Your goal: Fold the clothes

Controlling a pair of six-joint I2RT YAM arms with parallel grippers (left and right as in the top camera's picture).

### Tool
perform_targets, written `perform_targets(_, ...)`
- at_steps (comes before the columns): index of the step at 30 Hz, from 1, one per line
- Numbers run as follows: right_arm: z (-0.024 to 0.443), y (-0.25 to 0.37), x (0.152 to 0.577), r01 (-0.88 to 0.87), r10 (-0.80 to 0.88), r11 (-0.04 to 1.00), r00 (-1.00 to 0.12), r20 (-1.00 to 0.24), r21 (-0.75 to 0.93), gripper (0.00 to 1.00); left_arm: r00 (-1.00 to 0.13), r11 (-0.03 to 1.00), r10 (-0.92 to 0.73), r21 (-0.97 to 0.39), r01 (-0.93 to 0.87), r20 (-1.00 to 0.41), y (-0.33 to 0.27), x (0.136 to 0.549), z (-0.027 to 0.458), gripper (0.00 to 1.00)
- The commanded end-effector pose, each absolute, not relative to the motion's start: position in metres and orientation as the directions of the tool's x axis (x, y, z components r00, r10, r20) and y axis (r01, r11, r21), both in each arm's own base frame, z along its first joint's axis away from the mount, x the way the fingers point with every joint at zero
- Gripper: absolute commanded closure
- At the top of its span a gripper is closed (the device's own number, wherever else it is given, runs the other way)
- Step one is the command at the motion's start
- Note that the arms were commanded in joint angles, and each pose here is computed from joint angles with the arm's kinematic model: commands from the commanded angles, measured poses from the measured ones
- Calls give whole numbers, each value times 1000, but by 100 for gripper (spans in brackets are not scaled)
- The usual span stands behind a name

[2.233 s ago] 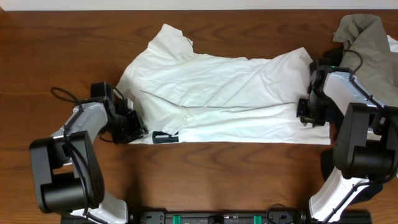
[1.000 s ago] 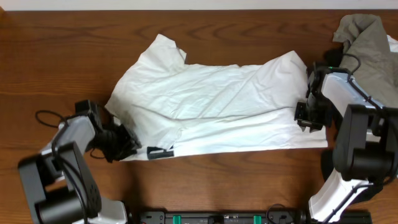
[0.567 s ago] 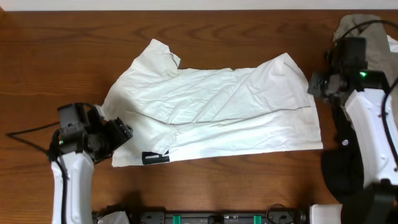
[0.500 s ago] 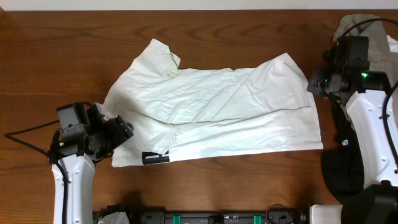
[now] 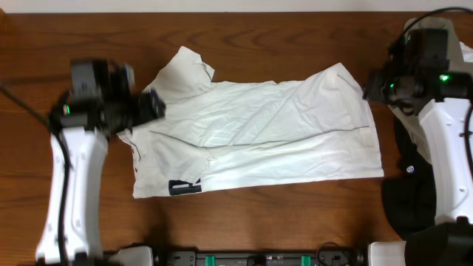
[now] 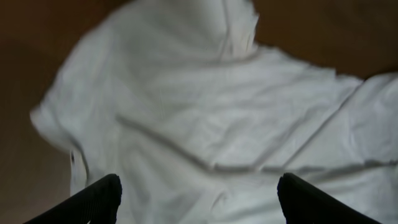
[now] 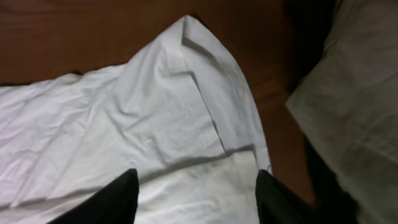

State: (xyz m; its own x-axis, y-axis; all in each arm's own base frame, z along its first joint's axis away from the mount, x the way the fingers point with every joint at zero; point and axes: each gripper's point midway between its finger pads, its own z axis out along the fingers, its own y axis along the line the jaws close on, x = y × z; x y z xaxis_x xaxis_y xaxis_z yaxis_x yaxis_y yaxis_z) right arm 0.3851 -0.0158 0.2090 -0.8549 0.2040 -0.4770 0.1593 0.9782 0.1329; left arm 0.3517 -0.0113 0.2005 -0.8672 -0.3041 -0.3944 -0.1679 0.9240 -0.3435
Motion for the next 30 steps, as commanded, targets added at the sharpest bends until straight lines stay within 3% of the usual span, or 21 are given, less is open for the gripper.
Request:
perform_targets(1,226,-13,387,103,147,988,-856,-495,115,40,-880,955,-204,-283,-84,-430,-8,393,205,16)
perform_targets(6,219,-12,374,108,145,988,-886,-441,109,38,-896,975,-96,-222,3,-433,0,453,181,11)
perform_targets(13,208,-11,359,109,140,989,-916,-377,102,39,-916,979,-24,-197,61,-401,6,508,95,12)
perform_targets(20,206,-11,354,112,141,989,-924,-356,101,42,-922,977,-14,-201,70,-388,7,527,43,14)
perform_targets(30,205,-11,352,118,146,988,-927,-346,102,45,-901,977,60,-161,142,-430,9,537,36,17)
